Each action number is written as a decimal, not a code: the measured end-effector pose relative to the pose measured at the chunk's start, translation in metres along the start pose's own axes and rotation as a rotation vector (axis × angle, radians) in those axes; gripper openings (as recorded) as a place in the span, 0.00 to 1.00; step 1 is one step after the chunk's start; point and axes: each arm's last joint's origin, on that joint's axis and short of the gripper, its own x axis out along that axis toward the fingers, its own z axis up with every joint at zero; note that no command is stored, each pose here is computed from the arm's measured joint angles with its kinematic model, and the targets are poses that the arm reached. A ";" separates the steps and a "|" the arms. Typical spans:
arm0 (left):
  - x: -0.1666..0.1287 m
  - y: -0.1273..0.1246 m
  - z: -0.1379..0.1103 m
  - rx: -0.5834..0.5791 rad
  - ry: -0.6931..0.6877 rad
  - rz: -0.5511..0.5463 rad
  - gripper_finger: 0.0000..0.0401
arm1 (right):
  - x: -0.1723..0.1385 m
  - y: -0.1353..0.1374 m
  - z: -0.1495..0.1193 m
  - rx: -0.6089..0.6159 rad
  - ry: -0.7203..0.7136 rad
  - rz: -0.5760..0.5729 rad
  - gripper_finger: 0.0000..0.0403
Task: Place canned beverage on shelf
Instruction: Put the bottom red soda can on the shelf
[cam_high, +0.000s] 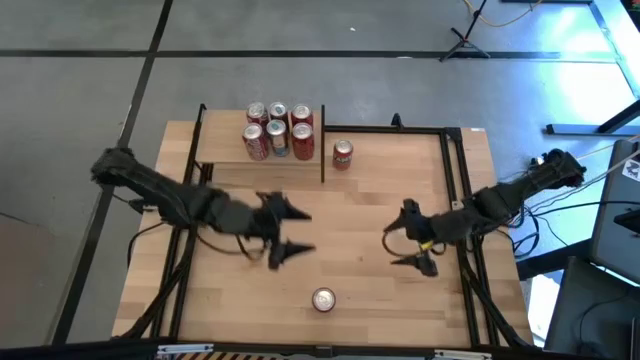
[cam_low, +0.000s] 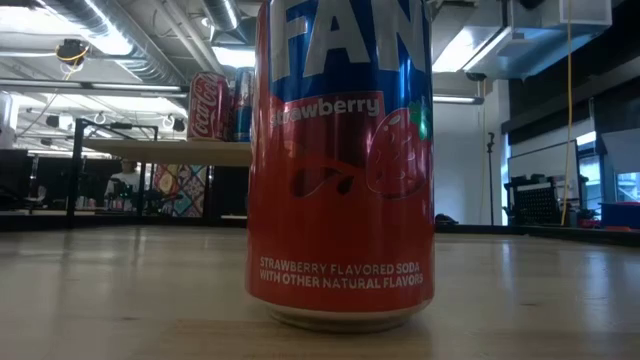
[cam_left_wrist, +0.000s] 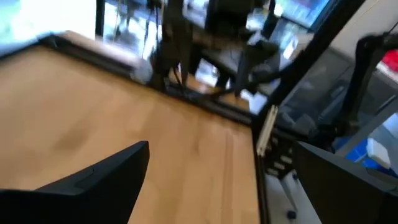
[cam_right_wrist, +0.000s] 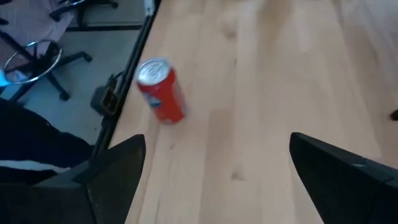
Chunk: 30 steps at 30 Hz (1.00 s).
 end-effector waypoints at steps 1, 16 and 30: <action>0.006 -0.006 -0.008 -0.013 0.020 0.008 0.97 | -0.001 0.004 -0.002 0.001 0.006 0.006 0.96; 0.093 -0.081 -0.105 0.144 0.216 0.075 0.97 | -0.010 0.042 -0.021 0.033 0.083 0.137 0.96; 0.121 -0.077 -0.172 0.152 0.348 0.170 0.97 | 0.001 0.056 -0.028 0.024 0.105 0.097 0.96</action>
